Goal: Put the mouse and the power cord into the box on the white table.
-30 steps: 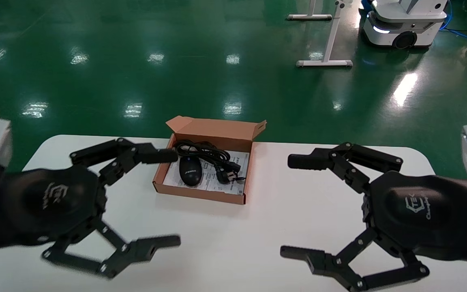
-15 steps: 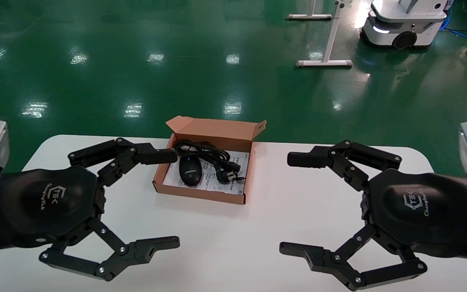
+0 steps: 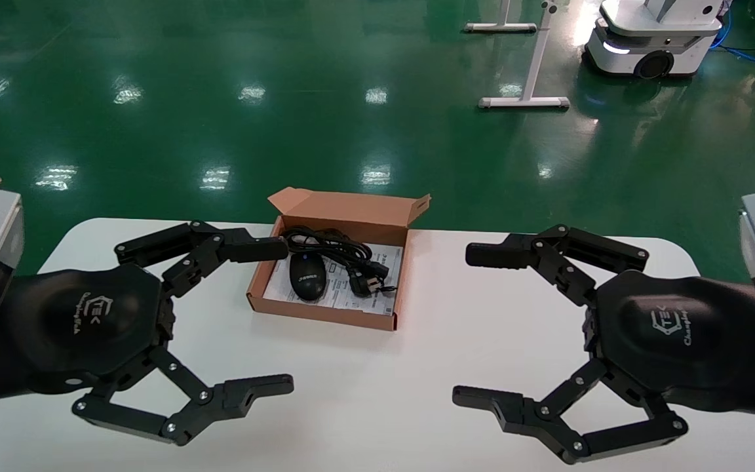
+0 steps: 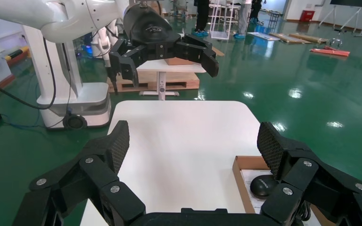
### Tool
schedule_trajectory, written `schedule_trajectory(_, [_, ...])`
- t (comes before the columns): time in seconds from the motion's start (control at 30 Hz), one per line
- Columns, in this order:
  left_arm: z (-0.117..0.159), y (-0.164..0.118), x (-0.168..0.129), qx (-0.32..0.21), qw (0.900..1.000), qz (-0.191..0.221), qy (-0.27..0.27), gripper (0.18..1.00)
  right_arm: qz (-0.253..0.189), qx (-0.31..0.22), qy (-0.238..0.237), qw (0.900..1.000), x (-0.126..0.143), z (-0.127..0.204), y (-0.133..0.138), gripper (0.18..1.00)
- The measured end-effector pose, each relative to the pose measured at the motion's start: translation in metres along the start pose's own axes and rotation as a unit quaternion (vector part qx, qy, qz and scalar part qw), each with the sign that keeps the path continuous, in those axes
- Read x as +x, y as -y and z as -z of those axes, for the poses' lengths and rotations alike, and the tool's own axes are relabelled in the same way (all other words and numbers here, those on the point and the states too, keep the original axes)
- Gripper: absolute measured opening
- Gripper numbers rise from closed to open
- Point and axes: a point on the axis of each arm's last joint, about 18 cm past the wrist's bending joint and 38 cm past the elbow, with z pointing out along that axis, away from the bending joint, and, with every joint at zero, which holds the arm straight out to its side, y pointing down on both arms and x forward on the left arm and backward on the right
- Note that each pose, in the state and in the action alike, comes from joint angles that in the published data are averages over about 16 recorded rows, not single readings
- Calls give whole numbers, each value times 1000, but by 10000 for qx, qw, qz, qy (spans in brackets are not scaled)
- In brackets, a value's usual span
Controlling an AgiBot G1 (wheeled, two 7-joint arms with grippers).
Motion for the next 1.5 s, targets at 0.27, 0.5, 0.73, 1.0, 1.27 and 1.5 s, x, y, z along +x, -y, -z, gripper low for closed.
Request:
schedule_trajectory(0.27, [0, 0, -1, -4, 10000, -2, 10, 1000, -4, -1, -8, 10000, 1, 0, 0, 1001])
schedule_trajectory(0.5, [0, -1, -1, -5, 10000, -3, 15, 1000, -5, -2, -12, 10000, 1, 0, 0, 1001])
schedule_trajectory(0.73, [0, -1, -2, -6, 10000, -3, 17, 1000, -4, -2, -14, 10000, 1, 0, -1, 1001])
schedule_trajectory(1.0, [-1, -1, -2, -7, 10000, -3, 19, 1000, -3, -2, -16, 10000, 1, 0, -1, 1001])
schedule_trajectory(1.27, [-1, -1, -2, -8, 10000, -4, 20, 1000, -3, -2, -17, 10000, 1, 0, -1, 1001])
schedule_trajectory(1.5, [-1, -1, -2, -8, 10000, -4, 20, 1000, -3, -2, -17, 10000, 1, 0, -1, 1001])
